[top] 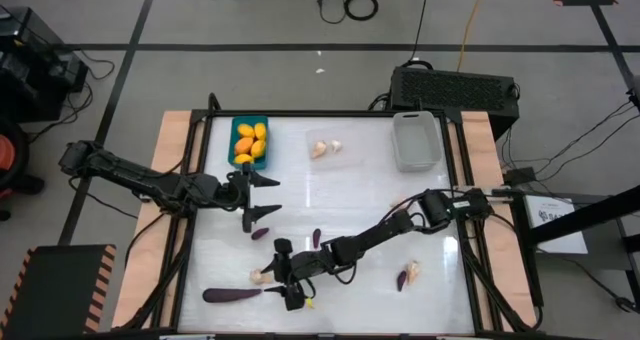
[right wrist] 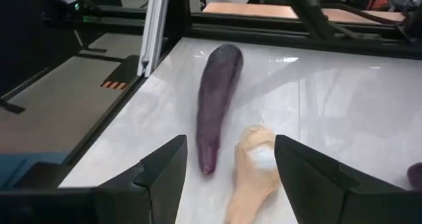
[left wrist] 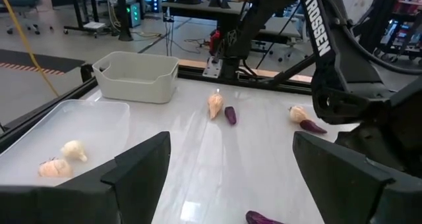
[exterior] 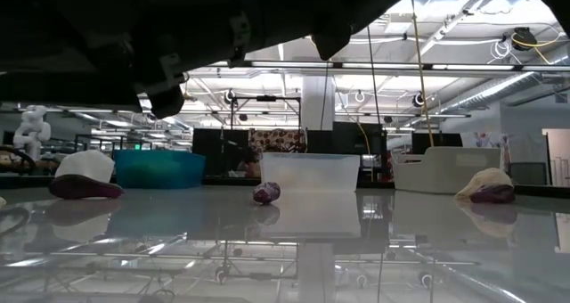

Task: Sort produce into baskets
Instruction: Put the garlic into the transparent bin

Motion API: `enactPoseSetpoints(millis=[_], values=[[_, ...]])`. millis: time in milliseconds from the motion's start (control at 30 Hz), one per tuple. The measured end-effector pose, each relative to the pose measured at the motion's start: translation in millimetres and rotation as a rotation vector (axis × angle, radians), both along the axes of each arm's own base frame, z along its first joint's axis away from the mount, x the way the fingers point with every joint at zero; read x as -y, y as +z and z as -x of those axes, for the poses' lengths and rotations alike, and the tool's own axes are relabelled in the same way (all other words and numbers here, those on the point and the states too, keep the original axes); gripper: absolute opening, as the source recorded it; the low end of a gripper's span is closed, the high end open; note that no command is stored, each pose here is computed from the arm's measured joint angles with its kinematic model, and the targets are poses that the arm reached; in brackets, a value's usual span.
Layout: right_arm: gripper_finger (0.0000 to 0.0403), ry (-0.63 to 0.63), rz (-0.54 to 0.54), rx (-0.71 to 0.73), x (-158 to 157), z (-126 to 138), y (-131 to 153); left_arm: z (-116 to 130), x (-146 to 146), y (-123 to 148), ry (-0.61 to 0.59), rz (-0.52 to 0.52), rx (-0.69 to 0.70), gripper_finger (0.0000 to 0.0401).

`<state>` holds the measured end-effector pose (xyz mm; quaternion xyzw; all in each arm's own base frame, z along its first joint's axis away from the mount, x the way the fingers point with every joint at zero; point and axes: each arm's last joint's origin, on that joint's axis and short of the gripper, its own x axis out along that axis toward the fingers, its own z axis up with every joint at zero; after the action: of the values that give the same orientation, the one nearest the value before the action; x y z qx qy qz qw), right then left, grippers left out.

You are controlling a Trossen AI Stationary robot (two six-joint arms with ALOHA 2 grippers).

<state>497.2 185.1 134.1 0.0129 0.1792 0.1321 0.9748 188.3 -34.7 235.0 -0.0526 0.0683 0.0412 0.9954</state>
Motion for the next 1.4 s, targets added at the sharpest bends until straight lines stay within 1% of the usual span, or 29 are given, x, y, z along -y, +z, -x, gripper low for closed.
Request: enactPoseSetpoints(millis=[133,233,333,467,600,800,900,1000,1100,1200,1333,1400], values=[[0.0222,-0.009,-0.007,0.013,0.0,-0.6,1.2,0.0,0.0,-0.1,0.001,0.005,0.0,0.0325],[0.0222,-0.016,-0.017,-0.004,0.1,-2.1,-10.0,0.0,0.0,-0.1,0.001,0.005,0.0,0.0325],[0.0222,-0.029,-0.033,-0.043,0.4,-2.5,-30.1,0.0,0.0,-0.1,0.001,0.005,0.0,0.0325],[0.0222,-0.05,-0.07,-0.045,3.8,-4.8,-39.0,0.0,0.0,-0.1,0.001,0.004,0.0,0.0325],[0.0222,-0.075,-0.093,-0.086,9.4,-5.9,-49.7,0.0,0.0,-0.1,0.002,0.004,0.0,0.0325],[0.0221,-0.085,-0.106,-0.089,12.6,-6.9,-48.8,0.1,-0.1,-0.2,0.001,-0.001,-0.001,0.0325],[0.0213,-0.087,-0.096,-0.113,12.9,-6.0,-51.1,0.1,-0.1,-0.3,0.002,-0.001,-0.001,0.0325],[0.0189,-0.092,-0.1,-0.124,13.2,-5.6,-51.8,0.1,-0.1,-0.3,0.002,0.0,-0.001,0.0325],[0.0153,-0.088,-0.088,-0.129,13.3,-5.3,-52.3,0.1,-0.1,-0.3,0.002,0.0,-0.001,0.0325],[0.0104,-0.06,-0.076,-0.131,13.0,-5.0,-52.5,0.1,-0.1,-0.3,0.002,-0.001,-0.001,0.0325],[0.0028,-0.047,-0.08,-0.14,13.5,-5.0,-51.6,0.1,-0.1,-0.3,0.004,0.004,-0.001,0.0325],[0.001,-0.047,-0.076,-0.159,15.6,-4.4,-47.8,0.1,-0.1,-0.4,0.004,0.005,-0.002,0.0325]])
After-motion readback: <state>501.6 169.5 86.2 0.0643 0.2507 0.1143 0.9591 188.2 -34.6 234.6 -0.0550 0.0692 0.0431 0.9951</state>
